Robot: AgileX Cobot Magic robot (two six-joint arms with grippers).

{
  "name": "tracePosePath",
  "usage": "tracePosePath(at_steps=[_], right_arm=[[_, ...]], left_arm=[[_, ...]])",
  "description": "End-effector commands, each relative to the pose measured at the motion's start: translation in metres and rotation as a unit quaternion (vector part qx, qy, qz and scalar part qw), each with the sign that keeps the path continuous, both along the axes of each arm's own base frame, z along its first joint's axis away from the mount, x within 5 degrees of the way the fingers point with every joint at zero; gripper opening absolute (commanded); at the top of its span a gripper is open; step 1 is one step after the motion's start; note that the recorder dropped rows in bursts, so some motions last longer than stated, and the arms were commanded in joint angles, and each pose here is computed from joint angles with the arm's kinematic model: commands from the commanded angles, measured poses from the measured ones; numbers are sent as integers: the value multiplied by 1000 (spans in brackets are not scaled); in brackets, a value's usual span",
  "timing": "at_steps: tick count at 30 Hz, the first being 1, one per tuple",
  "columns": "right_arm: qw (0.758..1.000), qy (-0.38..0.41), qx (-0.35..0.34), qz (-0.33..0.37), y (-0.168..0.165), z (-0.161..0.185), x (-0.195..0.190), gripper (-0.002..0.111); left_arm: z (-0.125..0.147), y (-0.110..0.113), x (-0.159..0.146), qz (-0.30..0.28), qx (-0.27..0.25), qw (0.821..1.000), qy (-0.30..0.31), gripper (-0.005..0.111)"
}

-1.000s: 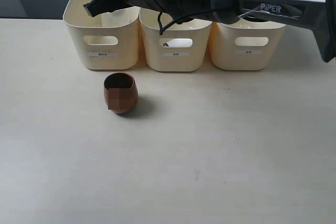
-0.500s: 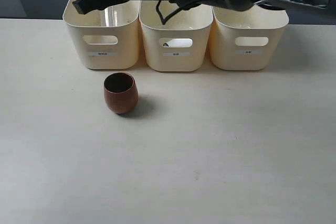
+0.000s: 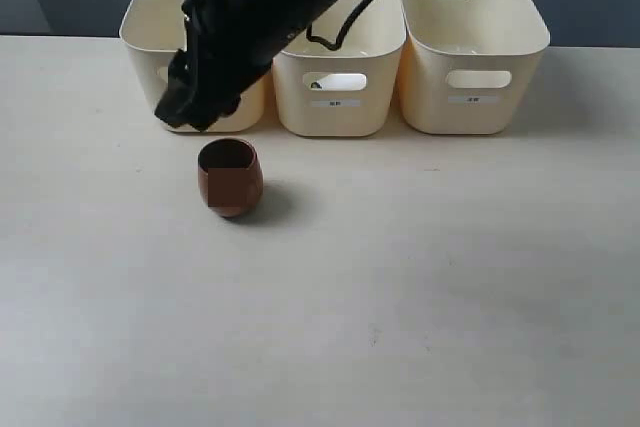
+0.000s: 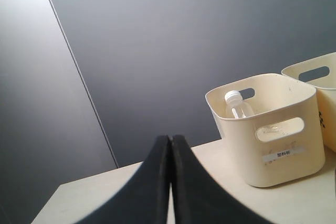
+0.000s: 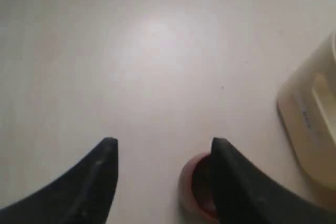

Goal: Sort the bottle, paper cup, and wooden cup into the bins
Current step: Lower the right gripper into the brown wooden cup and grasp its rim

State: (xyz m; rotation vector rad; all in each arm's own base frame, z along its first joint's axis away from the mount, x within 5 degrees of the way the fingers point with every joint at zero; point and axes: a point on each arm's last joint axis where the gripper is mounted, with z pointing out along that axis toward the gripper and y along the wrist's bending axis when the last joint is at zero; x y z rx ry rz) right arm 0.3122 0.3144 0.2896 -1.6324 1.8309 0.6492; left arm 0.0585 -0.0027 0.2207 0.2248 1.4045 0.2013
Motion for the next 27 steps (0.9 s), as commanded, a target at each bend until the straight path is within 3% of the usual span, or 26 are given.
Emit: tracePosePath(at_steps=[1,7,14,21,27], right_arm=[[999,22,-45,11,-7,-8,-6,52],[992,-6,-125,19,-9,-50,5,52],[990,-31,-135,1,0,-86,23,52],[989,-47,-137,11,3,-99,27,52],[991,-52,-125,-1,7,-108,32,68]], left_arm=[[0,0,0,-1,-1,1000,-2,0],[0,0,0,-1,-1,1000,-2,0],[0,0,0,-1,-1,1000,-2,0],[0,0,0,-1,-1,1000,-2,0],[0,0,0,-1,-1,1000,-2,0]])
